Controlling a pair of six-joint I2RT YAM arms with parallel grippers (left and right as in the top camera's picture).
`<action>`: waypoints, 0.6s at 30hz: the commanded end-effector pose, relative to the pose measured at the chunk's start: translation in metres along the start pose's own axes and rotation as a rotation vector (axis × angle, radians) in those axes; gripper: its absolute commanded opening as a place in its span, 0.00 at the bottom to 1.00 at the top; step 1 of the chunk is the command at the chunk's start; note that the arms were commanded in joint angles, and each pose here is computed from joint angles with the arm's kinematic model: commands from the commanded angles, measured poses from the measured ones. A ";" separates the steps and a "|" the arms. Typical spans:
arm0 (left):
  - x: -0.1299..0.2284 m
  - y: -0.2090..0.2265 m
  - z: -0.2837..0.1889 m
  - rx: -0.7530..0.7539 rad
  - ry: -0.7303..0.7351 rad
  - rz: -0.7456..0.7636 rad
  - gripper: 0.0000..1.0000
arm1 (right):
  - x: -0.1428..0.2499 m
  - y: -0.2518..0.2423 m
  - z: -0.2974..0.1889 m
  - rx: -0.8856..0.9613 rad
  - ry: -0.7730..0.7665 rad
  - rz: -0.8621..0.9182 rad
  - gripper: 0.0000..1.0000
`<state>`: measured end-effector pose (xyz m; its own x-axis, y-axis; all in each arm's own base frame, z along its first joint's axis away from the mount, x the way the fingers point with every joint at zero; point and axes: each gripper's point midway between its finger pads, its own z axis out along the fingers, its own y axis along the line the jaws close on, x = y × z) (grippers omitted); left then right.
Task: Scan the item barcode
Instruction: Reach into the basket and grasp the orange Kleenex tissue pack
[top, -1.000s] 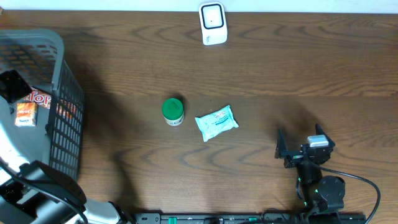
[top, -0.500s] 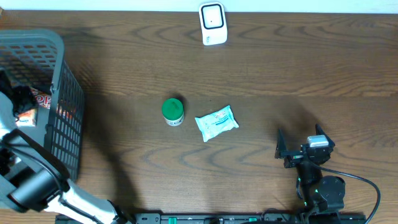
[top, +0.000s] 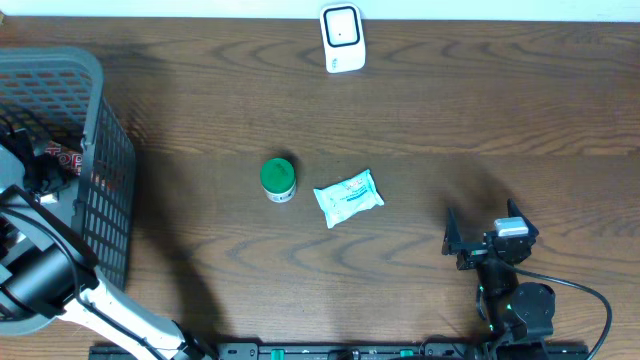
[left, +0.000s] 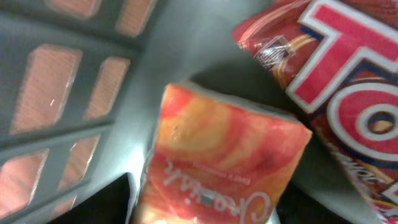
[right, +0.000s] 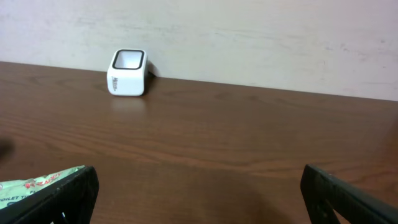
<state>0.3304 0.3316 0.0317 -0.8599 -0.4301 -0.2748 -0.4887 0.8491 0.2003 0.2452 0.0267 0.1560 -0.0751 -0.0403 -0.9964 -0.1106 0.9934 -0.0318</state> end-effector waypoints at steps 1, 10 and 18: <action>0.027 -0.014 0.032 0.039 0.104 -0.017 0.53 | 0.001 -0.001 0.000 0.006 0.005 0.016 0.99; -0.015 -0.009 -0.073 0.114 -0.118 -0.303 0.37 | 0.001 -0.001 0.000 0.006 0.005 0.016 0.99; -0.036 -0.057 -0.287 0.577 -0.533 -0.386 0.37 | 0.001 -0.001 0.000 0.006 0.005 0.016 0.99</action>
<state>0.3416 0.2643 0.2251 -0.5151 -0.5968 -0.6152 -0.6179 0.7560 -0.2161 0.2452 0.0266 0.1558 -0.0758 -0.0407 -0.9963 -0.1103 0.9934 -0.0322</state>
